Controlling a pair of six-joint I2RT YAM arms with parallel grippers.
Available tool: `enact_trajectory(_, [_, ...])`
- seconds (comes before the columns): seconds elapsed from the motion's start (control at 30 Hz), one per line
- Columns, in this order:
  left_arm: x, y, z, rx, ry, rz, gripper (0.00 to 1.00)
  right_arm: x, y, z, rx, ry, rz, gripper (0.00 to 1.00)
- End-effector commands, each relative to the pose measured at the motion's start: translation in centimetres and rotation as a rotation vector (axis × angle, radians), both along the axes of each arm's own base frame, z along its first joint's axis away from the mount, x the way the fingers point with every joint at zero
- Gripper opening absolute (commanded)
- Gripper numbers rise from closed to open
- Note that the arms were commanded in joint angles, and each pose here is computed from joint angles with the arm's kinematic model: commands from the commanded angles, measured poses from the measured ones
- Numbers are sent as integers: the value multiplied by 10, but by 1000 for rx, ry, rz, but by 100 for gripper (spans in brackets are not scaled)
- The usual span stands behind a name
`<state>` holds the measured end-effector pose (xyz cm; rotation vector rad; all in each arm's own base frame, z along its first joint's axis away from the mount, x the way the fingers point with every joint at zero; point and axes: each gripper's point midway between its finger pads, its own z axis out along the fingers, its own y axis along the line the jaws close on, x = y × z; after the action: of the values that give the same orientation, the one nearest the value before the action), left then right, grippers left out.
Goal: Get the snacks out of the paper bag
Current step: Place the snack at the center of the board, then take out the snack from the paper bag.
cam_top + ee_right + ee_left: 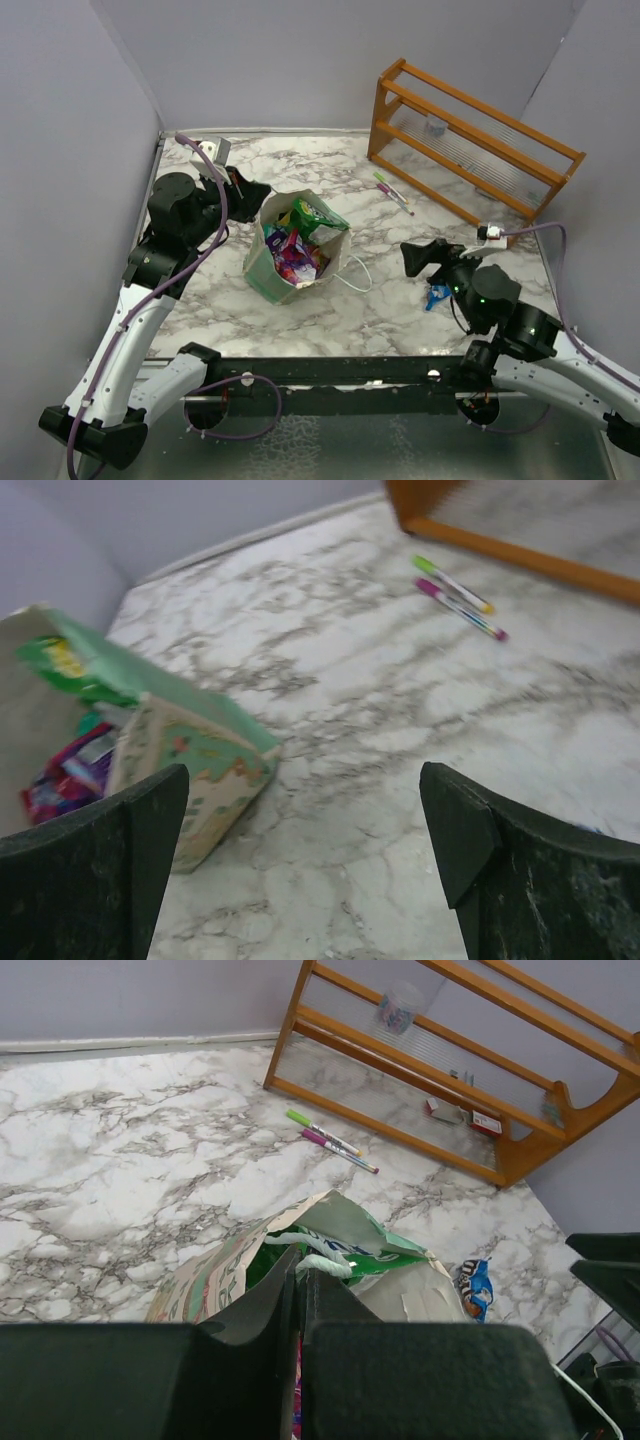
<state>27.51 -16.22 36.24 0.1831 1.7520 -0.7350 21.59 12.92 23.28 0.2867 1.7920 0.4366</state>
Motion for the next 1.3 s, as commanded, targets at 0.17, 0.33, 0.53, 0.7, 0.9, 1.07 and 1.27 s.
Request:
enact_trajectory(0.17, [-6,0,38,-52,-116,-9,0,-40,109,106,-206,-487,753,99])
enact_trajectory(0.33, [-6,0,37,-53,-112,-9,0,-55,157,108,-293,-475,1025,99])
enact_trajectory(0.53, [-7,0,39,-57,-112,-14,0,-42,197,107,-321,-362,1118,98])
enact_trajectory(0.7, [-8,-1,39,-59,-109,-17,0,-21,218,91,-368,-189,1101,93])
enact_trajectory(0.9, [-8,-1,40,-61,-110,-19,0,-2,230,82,-398,-134,1059,92])
enact_trajectory(1.07, [-7,-1,38,-60,-106,-17,0,11,237,71,-429,-96,1026,90])
enact_trajectory(1.27, [-8,-1,39,-57,-107,-20,0,28,243,62,-490,-97,984,89])
